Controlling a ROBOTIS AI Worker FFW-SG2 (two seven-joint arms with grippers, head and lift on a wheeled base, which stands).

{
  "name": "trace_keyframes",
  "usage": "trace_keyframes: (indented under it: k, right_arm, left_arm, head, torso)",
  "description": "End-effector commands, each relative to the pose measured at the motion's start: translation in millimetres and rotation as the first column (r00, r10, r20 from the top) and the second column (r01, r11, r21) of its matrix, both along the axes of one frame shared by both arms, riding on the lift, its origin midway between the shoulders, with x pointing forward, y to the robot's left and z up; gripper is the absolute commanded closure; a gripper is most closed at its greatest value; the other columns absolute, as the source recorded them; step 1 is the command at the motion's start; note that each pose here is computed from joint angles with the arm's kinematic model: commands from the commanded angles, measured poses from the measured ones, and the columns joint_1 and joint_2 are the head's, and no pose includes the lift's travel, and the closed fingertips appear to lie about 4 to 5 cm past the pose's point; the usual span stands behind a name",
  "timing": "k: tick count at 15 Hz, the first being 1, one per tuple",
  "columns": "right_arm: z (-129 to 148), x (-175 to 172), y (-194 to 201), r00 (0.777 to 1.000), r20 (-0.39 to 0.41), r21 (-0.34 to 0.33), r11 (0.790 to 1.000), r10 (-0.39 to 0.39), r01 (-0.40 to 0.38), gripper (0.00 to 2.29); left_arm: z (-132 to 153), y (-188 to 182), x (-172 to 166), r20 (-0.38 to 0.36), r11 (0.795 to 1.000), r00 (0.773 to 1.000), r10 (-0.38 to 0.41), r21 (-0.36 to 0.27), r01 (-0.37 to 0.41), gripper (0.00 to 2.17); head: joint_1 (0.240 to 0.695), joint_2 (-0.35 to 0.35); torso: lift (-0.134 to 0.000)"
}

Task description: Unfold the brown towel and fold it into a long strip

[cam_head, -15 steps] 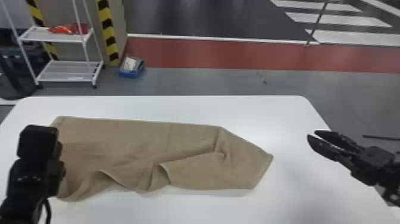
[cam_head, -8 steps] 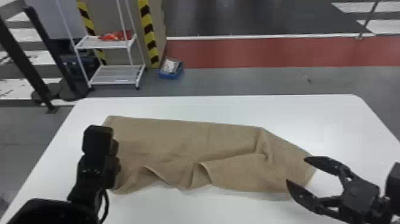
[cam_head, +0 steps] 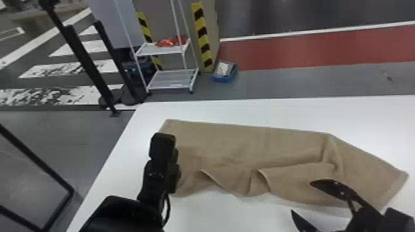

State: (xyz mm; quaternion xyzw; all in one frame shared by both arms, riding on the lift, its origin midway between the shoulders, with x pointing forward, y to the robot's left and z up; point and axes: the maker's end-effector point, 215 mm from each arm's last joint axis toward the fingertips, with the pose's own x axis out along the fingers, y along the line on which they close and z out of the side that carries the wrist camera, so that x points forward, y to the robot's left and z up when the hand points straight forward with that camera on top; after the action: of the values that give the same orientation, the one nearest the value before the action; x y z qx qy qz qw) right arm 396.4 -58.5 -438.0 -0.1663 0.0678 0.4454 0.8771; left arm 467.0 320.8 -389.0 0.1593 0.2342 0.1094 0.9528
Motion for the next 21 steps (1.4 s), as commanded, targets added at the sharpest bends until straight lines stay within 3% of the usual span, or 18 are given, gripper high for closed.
trace_keyframes:
  k: [1, 4, 5, 6, 7, 9, 13, 16, 17, 19, 21]
  right_arm:
    - [-16.4, 2.0, 29.3, 0.999, -0.031, -0.018, 0.999, 0.037, -0.037, 0.28]
    - [-46.0, 11.8, 40.4, 0.989, -0.149, -0.062, 0.998, 0.014, -0.023, 0.36]
    - [-51.8, 12.5, 40.1, 0.983, -0.185, -0.069, 0.998, -0.003, -0.010, 0.57]
    - [-52.7, 13.7, 37.3, 0.980, -0.200, -0.073, 0.997, -0.015, 0.001, 0.91]
    - [-36.6, 20.5, 36.3, 0.984, -0.175, -0.056, 0.998, -0.019, 0.009, 1.37]
    - [-12.8, 30.2, 19.7, 0.984, -0.172, -0.013, 0.999, -0.045, 0.044, 1.69]
    - [43.7, 46.0, -42.3, 0.958, -0.277, 0.111, 0.988, -0.070, 0.104, 1.69]
    - [88.5, 54.5, -92.5, 0.931, -0.355, 0.190, 0.969, -0.080, 0.156, 1.69]
    - [103.0, 59.6, -114.4, 0.926, -0.364, 0.229, 0.955, -0.097, 0.190, 1.69]
    - [133.2, 83.8, -172.9, 0.903, -0.393, 0.311, 0.900, -0.171, 0.306, 1.68]
    - [135.5, 109.1, -212.6, 0.852, -0.485, 0.315, 0.870, -0.197, 0.380, 1.67]
  left_arm:
    - [-5.0, 3.9, 0.8, -0.003, 1.000, 1.000, -0.001, -0.002, 0.001, 1.62]
    - [-9.6, 12.0, 2.3, -0.002, 1.000, 1.000, 0.006, -0.002, -0.006, 1.62]
    - [-8.5, 14.7, 2.8, 0.003, 1.000, 1.000, 0.007, -0.003, -0.007, 1.62]
    - [-9.1, 16.3, 2.7, 0.003, 1.000, 1.000, 0.009, -0.002, -0.009, 1.62]
    - [-8.1, 16.2, 3.1, 0.007, 1.000, 1.000, 0.007, 0.000, -0.007, 1.62]
    - [-7.2, 16.4, 3.2, 0.009, 1.000, 1.000, 0.007, 0.001, -0.007, 1.62]
    - [-4.0, 15.5, 3.0, 0.013, 1.000, 1.000, 0.008, 0.002, -0.008, 1.62]
    - [-0.3, 11.3, 2.8, 0.018, 1.000, 1.000, 0.003, 0.001, -0.003, 1.62]
    - [0.5, 10.4, 2.3, 0.017, 1.000, 1.000, 0.001, 0.001, -0.001, 1.62]
    - [0.1, 9.1, 2.0, 0.013, 1.000, 1.000, -0.010, 0.000, 0.010, 1.62]
    - [0.1, 6.0, 5.2, 0.011, 1.000, 1.000, -0.027, -0.006, 0.027, 1.62]
  head:
    - [0.695, 0.326]
    - [0.695, 0.350]
    - [0.695, 0.350]
    - [0.695, 0.350]
    - [0.695, 0.350]
    - [0.695, 0.350]
    - [0.695, 0.345]
    - [0.695, 0.281]
    - [0.695, 0.261]
    - [0.695, 0.225]
    - [0.695, 0.143]
  torso:
    - [-0.121]
    - [-0.121]
    - [-0.121]
    - [-0.121]
    - [-0.121]
    - [-0.121]
    - [-0.121]
    - [-0.121]
    - [-0.121]
    - [-0.121]
    - [-0.121]
